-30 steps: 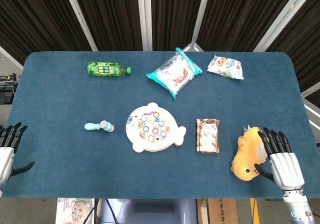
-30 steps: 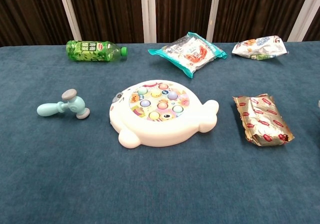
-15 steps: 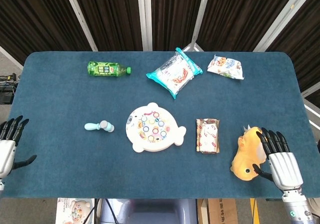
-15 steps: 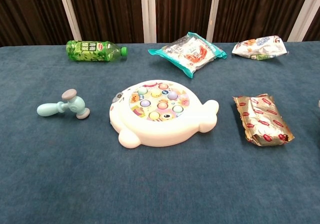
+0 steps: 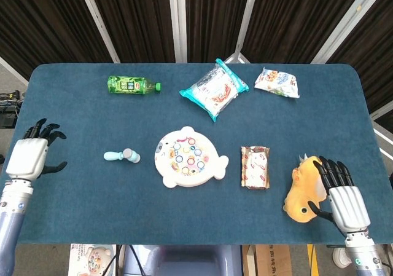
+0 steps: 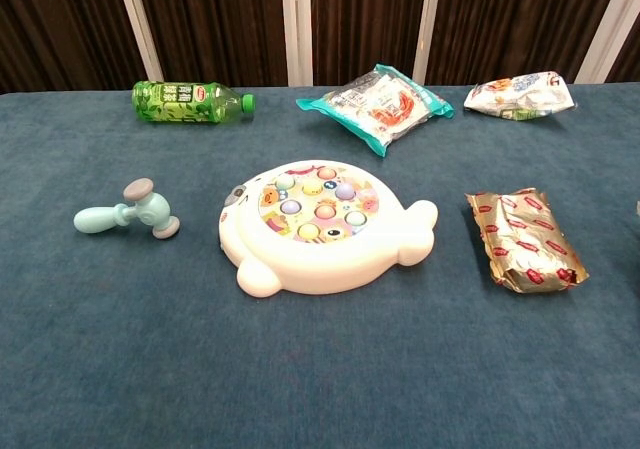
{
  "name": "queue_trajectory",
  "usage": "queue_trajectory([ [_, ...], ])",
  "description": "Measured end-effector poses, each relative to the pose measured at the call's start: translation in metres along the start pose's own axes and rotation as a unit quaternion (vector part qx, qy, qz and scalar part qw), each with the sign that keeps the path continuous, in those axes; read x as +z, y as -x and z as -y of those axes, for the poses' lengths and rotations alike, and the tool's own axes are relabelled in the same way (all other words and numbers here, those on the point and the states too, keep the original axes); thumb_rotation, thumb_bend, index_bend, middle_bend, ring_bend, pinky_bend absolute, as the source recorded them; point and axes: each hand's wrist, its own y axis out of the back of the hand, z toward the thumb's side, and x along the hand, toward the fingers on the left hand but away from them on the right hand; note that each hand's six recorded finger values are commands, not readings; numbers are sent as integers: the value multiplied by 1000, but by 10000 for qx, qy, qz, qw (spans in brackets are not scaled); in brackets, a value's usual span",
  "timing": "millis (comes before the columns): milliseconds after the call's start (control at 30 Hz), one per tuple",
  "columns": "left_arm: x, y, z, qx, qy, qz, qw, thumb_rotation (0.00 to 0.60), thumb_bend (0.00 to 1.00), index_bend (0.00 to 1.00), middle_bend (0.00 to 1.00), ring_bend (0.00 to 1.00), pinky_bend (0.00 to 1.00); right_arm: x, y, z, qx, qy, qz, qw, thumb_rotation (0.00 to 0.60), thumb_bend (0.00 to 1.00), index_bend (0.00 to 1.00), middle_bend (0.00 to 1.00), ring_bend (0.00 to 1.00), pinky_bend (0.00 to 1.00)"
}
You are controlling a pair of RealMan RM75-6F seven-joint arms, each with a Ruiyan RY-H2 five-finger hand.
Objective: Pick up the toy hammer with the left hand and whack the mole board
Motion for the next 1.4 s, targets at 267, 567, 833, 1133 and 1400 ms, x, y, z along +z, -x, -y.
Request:
queue_trajectory([
  [267,36,-36,28,-375,10,-3,9993,600,294,413,198,66,161,-5,2,0,84,117,114,9998,600,217,0,0,0,0],
  [567,61,-50,55,-680,-155,89,9975,600,309,445,211,66,161,-3,2,0,112,175,102,9997,600,217,0,0,0,0],
  [833,71,-52,79,-881,-309,118,9956,600,353,462,225,76,161,-3,2,1,164,236,116,9995,600,217,0,0,0,0],
  [1133,90,-54,95,-976,-262,240,9946,600,421,467,226,76,161,0,1,2,212,275,70,9994,600,217,0,0,0,0],
  [1400,109,-57,101,-1002,-185,370,9941,600,425,468,228,76,161,0,1,2,240,316,68,9992,600,216,0,0,0,0],
])
